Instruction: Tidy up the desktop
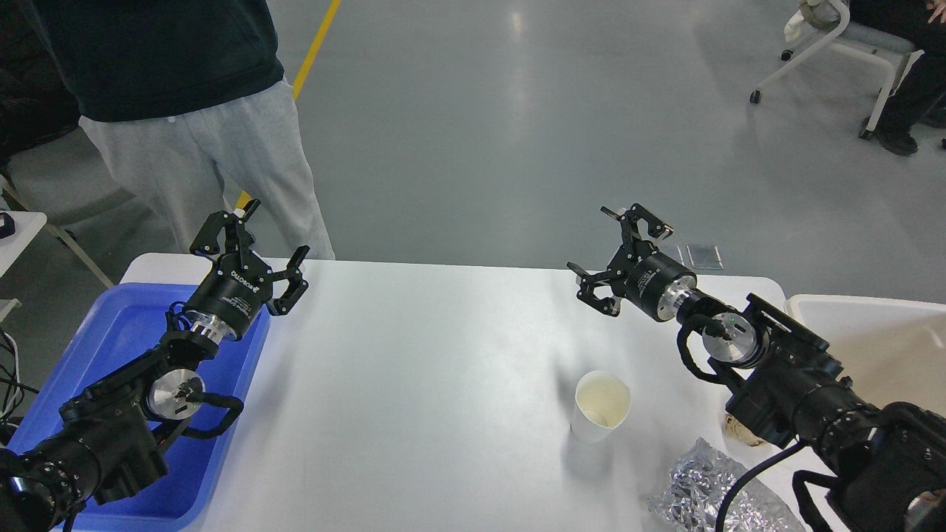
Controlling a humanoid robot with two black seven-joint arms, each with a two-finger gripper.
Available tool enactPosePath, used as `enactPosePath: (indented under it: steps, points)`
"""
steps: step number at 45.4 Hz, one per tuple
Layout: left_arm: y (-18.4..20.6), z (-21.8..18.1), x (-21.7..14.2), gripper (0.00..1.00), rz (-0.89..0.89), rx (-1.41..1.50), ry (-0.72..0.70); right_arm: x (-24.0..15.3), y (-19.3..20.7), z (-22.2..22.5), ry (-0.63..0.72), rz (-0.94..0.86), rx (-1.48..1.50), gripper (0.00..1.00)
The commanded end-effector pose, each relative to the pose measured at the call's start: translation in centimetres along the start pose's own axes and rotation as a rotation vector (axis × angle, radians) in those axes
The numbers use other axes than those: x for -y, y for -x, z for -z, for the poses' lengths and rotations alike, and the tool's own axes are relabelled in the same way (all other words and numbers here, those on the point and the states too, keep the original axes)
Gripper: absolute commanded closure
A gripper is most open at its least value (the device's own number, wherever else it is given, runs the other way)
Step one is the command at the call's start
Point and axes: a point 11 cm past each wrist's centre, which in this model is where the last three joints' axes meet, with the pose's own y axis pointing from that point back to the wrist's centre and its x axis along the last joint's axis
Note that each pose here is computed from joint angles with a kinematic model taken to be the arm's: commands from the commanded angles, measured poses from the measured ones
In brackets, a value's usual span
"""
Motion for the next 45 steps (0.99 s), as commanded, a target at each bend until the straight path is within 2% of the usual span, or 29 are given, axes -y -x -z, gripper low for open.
enactPosePath:
  steps: [1, 13, 26, 45]
  points:
    - [0.0, 0.0, 0.0, 0.00, 0.000, 0.000, 0.000, 0.0, -0.1, -0.2, 0.002, -0.002, 0.002, 0.00]
    - [0.0, -0.1, 0.0, 0.00, -0.001, 0.001, 0.002, 0.0, 0.1, -0.3, 0.005, 0.005, 0.000, 0.00]
    - [0.0, -0.1, 0.0, 0.00, -0.001, 0.001, 0.002, 0.3, 1.9, -0.5, 0.042, 0.070, -0.056, 0.00]
    - [0.0, -0.1, 0.0, 0.00, -0.001, 0.001, 0.002, -2.5, -0.3, 2.7, 0.018, 0.072, -0.109, 0.00]
